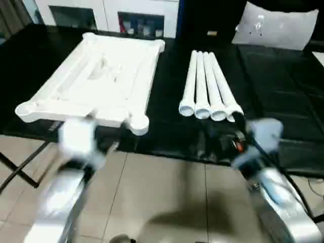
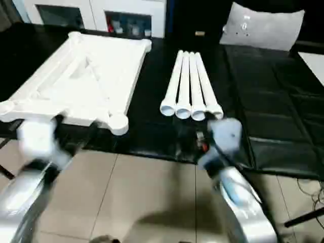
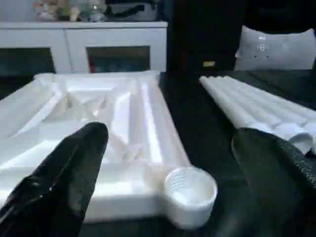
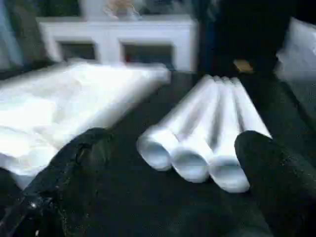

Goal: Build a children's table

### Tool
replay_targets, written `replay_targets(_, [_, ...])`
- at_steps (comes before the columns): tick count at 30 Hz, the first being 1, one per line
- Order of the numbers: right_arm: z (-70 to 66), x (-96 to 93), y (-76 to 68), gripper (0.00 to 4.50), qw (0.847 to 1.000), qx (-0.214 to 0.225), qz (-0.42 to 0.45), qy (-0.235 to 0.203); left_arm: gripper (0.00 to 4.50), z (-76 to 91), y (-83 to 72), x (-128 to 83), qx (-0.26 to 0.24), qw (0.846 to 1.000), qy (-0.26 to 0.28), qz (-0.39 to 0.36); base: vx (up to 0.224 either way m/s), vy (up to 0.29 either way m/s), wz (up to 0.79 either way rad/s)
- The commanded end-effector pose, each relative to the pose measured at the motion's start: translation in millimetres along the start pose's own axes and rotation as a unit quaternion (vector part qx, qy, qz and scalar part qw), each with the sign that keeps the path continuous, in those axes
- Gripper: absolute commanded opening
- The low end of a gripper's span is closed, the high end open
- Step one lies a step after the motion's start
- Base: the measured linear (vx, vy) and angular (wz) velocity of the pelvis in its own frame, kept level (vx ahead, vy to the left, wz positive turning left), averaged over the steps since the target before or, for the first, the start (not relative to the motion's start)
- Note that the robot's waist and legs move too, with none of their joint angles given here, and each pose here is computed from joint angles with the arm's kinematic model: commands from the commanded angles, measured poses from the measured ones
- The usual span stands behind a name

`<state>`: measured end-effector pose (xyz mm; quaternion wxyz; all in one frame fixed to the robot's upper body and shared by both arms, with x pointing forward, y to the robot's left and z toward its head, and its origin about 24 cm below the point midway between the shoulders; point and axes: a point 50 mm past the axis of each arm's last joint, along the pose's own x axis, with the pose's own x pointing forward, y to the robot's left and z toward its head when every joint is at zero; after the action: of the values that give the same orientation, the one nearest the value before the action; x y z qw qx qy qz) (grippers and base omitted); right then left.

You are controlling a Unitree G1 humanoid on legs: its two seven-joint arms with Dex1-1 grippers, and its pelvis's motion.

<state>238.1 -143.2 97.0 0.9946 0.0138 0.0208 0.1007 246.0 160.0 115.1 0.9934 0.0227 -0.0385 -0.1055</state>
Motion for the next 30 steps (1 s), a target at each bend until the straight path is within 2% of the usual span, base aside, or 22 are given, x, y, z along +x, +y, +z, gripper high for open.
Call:
replay_targets(1, [-9.3, 3.7, -2.1, 4.41, 0.998, -0.005, -0.024, 0.049, 4.5, -3.7, 1.9, 2.9, -0.011, 1.0, 0.027, 0.005, -0.017, 0.055, -0.01])
replay_targets(2, [-6.9, 6.8, 3.9, 4.41, 0.998, 0.011, -0.015, 0.052, 4.5, -2.2, 6.2, 5.7, -0.02, 0.999, 0.031, 0.017, -0.03, 0.146, -0.06])
replay_targets(5, [-1.2, 9.3, 7.0, 4.41, 0.999, 0.016, -0.008, 0.041, 4.5, -3.1, 9.2, 9.5, -0.01, 0.999, 0.039, 0.029, -0.03, 0.195, -0.07])
replay_targets(8, [-3.1, 10.2, 6.2, 4.41, 0.999, 0.014, -0.032, 0.035, 4.5, -11.9, 11.9, 8.4, 0.011, 0.997, 0.066, 0.037, -0.039, 0.229, -0.26])
replay_targets(11, [-4.0, 9.0, 8.4, 4.41, 0.999, 0.0, -0.022, 0.033, 4.5, -12.5, 10.6, 0.6, -0.004, 0.996, 0.076, 0.047, -0.048, 0.15, -0.26])
replay_targets(13, [-6.9, 9.7, 8.7, 4.41, 0.998, 0.005, -0.022, 0.052, 4.5, -14.2, 9.3, -5.0, -0.007, 0.995, 0.083, 0.049, -0.034, 0.083, -0.04])
replay_targets(15, [-9.0, 10.9, 11.1, 4.41, 0.997, 0.01, -0.01, 0.069, 4.5, -15.6, 8.0, -8.2, -0.007, 0.995, 0.087, 0.045, 0.0, 0.0, 0.0])
replay_targets(19, [-4.9, 14.6, 23.4, 4.41, 0.996, 0.038, 0.062, 0.059, 4.5, -13.0, 7.7, -8.3, -0.027, 0.994, 0.084, 0.058, -0.004, -0.013, 0.0])
replay_targets(20, [-4.9, 15.7, 26.2, 4.41, 0.995, 0.025, 0.076, 0.057, 4.5, -12.6, 8.9, -8.0, -0.029, 0.994, 0.084, 0.063, 0.002, -0.056, -0.01])
replay_targets(23, [-6.1, 18.9, 27.1, 4.41, 0.995, 0.012, 0.078, 0.058, 4.5, -11.8, 8.8, -7.9, -0.027, 0.994, 0.085, 0.062, 0.032, -0.051, -0.01])
replay_targets(25, [-5.5, 21.0, 26.4, 4.41, 0.995, 0.019, 0.082, 0.061, 4.5, -10.2, 6.1, -8.5, -0.028, 0.995, 0.083, 0.055, 0.068, -0.041, 0.0])
replay_targets(30, [-4.1, 21.6, 27.9, 4.41, 0.994, 0.017, 0.09, 0.064, 4.5, -7.5, 7.2, -8.5, -0.042, 0.994, 0.077, 0.065, 0.124, -0.009, 0.5])
